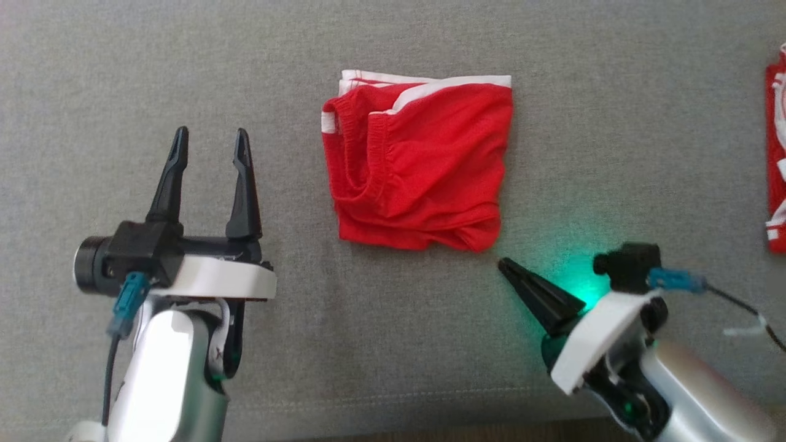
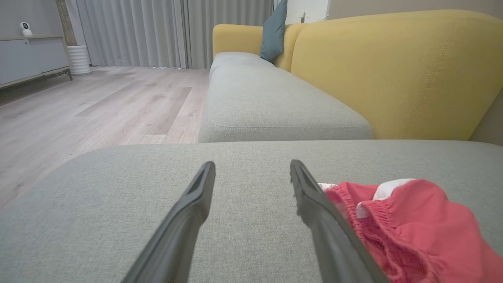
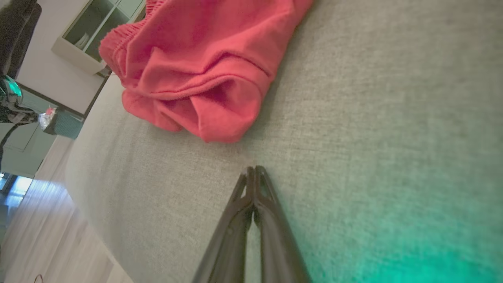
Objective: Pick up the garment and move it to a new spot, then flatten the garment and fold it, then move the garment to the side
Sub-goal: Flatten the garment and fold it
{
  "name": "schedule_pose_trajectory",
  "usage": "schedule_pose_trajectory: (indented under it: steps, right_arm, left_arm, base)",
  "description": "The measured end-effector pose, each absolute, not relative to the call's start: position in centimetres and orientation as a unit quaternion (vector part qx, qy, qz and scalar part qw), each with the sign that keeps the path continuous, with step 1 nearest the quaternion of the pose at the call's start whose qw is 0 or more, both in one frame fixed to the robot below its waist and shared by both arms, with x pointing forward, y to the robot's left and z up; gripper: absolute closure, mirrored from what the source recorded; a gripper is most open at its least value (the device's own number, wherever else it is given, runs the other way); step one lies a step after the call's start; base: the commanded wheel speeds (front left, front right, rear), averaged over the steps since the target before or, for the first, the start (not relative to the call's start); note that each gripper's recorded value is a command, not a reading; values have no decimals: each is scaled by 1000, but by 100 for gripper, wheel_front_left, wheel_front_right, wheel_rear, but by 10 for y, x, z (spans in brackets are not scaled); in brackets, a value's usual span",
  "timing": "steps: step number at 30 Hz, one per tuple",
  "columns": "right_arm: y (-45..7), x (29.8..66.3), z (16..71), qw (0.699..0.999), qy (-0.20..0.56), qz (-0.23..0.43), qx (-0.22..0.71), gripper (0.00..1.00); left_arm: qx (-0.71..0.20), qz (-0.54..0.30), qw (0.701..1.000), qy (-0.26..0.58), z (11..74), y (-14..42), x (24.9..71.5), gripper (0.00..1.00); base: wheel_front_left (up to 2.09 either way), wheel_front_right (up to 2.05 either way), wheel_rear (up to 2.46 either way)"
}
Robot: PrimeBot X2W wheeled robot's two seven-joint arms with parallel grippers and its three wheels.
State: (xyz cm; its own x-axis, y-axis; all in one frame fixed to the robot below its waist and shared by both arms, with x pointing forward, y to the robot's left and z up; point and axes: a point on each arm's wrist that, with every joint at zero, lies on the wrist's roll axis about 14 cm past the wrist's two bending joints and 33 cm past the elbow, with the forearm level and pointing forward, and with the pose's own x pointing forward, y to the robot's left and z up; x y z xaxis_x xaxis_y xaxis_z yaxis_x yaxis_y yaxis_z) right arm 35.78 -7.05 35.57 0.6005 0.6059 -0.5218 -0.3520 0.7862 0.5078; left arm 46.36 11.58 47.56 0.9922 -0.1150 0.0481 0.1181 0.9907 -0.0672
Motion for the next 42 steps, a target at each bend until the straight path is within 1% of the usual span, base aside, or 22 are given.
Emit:
schedule_pose_trajectory:
  steps: [3, 4, 5, 6, 8, 10, 11, 13, 15, 19, 22, 25, 33, 42]
  right_arm:
    - [-71, 356, 377, 889, 312, 271, 196, 100]
    - [-72, 359, 388, 898, 288, 270, 196, 67]
    - [-77, 366, 402, 909, 255, 265, 194, 22]
    - [-83, 374, 417, 920, 223, 259, 191, 0]
    - [-101, 392, 449, 944, 150, 242, 168, 0]
    - [-119, 404, 478, 961, 81, 217, 149, 0]
    - [-119, 404, 478, 961, 81, 217, 149, 0]
    - [-137, 411, 502, 973, 24, 187, 129, 0]
    - [-155, 413, 517, 982, -14, 152, 110, 0]
    - [-188, 409, 534, 992, -56, 84, 78, 0]
    - [-204, 398, 539, 995, -66, 45, 62, 0]
    - [-205, 390, 538, 996, -59, 36, 62, 0]
    - [-204, 368, 539, 997, -50, 30, 59, 0]
    - [-204, 348, 531, 998, -24, 25, 60, 0]
  left_arm:
    - [-35, -58, 997, -25, 478, 116, 462, 0]
    - [-35, -58, 997, -23, 478, 116, 460, 0]
    - [-35, -58, 998, -20, 476, 116, 457, 0]
    - [-35, -57, 998, -17, 475, 117, 454, 0]
    - [-33, -52, 998, -10, 472, 119, 449, 0]
    - [-30, -48, 998, -5, 469, 122, 446, 0]
    - [-30, -48, 998, -5, 469, 122, 446, 0]
    - [-28, -50, 998, -6, 471, 121, 445, 0]
    - [-26, -48, 998, -12, 476, 121, 444, 0]
    - [-18, -49, 998, -21, 484, 124, 442, 0]
    - [-13, -49, 999, -14, 485, 127, 431, 0]
    - [-9, -50, 999, -8, 485, 128, 422, 0]
    - [-2, -47, 999, -14, 494, 133, 400, 0]
    - [4, -44, 999, -17, 502, 136, 380, 0]
  base:
    - [0, 0, 0]
    - [0, 0, 0]
    - [0, 0, 0]
    - [0, 0, 0]
    - [0, 0, 0]
    - [0, 0, 0]
    - [0, 0, 0]
    - [0, 0, 0]
    - [0, 0, 0]
    - [0, 0, 0]
    - [0, 0, 0]
    - [0, 0, 0]
    - [0, 0, 0]
    - [0, 0, 0]
